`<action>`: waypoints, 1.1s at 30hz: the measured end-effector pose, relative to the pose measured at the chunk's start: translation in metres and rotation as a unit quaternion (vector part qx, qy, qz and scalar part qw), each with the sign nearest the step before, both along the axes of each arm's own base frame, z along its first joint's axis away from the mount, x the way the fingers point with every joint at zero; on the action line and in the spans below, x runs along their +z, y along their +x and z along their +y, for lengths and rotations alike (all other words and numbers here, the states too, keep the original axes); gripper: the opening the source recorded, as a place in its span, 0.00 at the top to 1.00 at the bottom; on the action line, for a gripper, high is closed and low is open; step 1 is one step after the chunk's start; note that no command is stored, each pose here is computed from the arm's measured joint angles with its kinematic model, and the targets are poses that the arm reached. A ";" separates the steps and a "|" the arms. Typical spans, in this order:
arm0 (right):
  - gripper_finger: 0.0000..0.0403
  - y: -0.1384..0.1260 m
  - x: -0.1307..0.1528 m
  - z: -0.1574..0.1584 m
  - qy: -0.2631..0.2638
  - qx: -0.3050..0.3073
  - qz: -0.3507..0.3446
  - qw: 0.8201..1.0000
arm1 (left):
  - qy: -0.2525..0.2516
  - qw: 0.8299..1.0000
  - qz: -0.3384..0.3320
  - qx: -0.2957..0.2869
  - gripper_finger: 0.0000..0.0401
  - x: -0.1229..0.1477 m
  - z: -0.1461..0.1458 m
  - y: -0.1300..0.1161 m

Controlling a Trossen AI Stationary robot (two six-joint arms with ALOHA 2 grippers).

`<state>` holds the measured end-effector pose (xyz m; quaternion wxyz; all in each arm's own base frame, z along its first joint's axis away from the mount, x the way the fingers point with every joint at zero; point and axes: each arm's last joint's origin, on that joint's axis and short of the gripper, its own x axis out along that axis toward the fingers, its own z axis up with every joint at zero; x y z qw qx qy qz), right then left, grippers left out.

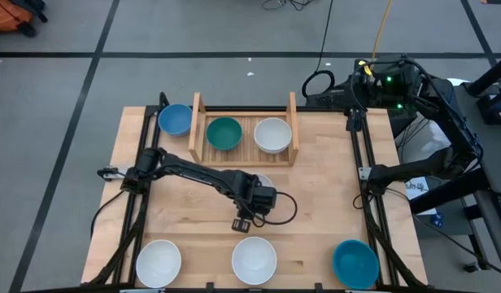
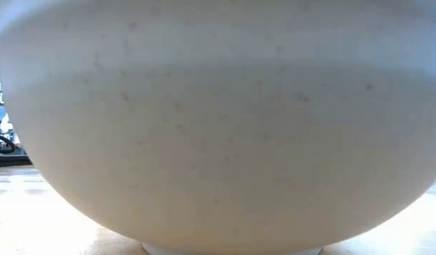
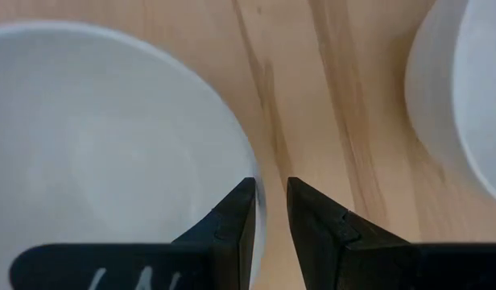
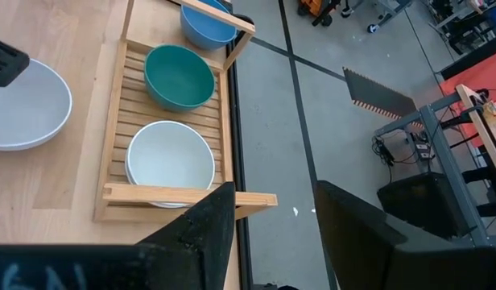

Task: Place and stack bowls onto a shelf
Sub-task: Stack the white bowl on top of the green bowl on the shelf

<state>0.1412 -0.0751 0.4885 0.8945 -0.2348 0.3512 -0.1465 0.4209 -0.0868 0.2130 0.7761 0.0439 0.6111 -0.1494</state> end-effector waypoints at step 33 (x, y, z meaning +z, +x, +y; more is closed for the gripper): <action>0.59 0.000 0.000 0.000 0.000 0.001 0.003 1.000 | 0.024 0.993 -0.017 0.114 0.99 0.035 0.021 0.005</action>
